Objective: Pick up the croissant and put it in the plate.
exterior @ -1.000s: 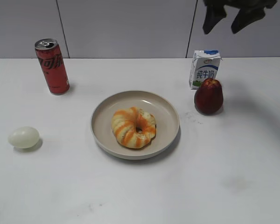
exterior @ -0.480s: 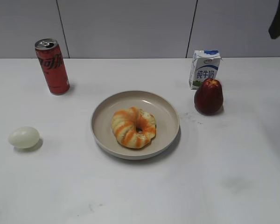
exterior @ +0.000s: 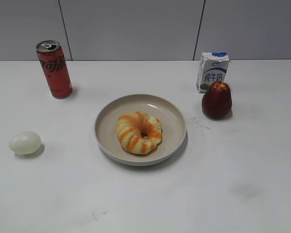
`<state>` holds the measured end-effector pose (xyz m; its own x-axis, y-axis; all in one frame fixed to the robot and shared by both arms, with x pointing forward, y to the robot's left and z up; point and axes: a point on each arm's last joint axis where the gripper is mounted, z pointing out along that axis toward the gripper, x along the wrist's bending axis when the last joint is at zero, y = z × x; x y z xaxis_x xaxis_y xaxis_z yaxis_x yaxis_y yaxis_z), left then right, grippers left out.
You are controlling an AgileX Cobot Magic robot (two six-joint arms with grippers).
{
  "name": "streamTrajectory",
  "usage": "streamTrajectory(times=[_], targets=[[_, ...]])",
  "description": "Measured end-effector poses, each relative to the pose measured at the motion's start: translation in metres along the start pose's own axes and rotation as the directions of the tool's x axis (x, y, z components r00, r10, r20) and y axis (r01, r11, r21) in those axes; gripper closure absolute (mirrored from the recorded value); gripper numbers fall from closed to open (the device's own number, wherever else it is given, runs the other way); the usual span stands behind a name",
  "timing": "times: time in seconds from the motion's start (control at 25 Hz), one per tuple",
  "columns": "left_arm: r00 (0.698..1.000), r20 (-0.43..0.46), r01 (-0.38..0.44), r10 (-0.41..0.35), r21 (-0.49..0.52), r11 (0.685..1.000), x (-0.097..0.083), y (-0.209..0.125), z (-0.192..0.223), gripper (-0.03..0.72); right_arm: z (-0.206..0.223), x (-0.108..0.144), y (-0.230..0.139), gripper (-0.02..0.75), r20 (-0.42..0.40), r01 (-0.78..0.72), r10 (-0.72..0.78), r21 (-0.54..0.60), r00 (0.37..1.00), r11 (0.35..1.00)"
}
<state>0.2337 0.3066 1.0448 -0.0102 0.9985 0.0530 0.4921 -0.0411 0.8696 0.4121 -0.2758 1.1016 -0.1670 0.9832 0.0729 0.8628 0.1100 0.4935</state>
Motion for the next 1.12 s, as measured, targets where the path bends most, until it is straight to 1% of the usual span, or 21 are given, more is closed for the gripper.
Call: streamTrajectory(times=[0.24, 0.44, 0.68, 0.92, 1.12], targets=[[1.0, 0.0, 0.0, 0.0, 0.0, 1.0, 0.0, 0.0, 0.0, 0.139, 0.0, 0.003, -0.065, 0.148, 0.01, 0.003, -0.002, -0.097, 1.0, 0.995], [1.0, 0.0, 0.0, 0.0, 0.0, 1.0, 0.0, 0.0, 0.0, 0.139, -0.001, 0.004, -0.105, 0.149, 0.014, 0.013, -0.011, -0.169, 1.0, 0.986], [1.0, 0.0, 0.0, 0.0, 0.0, 1.0, 0.0, 0.0, 0.0, 0.139, -0.016, 0.008, -0.134, 0.15, 0.024, 0.041, -0.036, -0.28, 0.999, 0.959], [1.0, 0.0, 0.0, 0.0, 0.0, 1.0, 0.0, 0.0, 0.0, 0.139, -0.034, 0.011, -0.156, 0.15, 0.041, 0.067, -0.055, -0.441, 0.998, 0.895], [1.0, 0.0, 0.0, 0.0, 0.0, 1.0, 0.0, 0.0, 0.0, 0.139, -0.044, 0.012, -0.171, 0.15, 0.053, 0.083, -0.064, -0.533, 0.997, 0.842]])
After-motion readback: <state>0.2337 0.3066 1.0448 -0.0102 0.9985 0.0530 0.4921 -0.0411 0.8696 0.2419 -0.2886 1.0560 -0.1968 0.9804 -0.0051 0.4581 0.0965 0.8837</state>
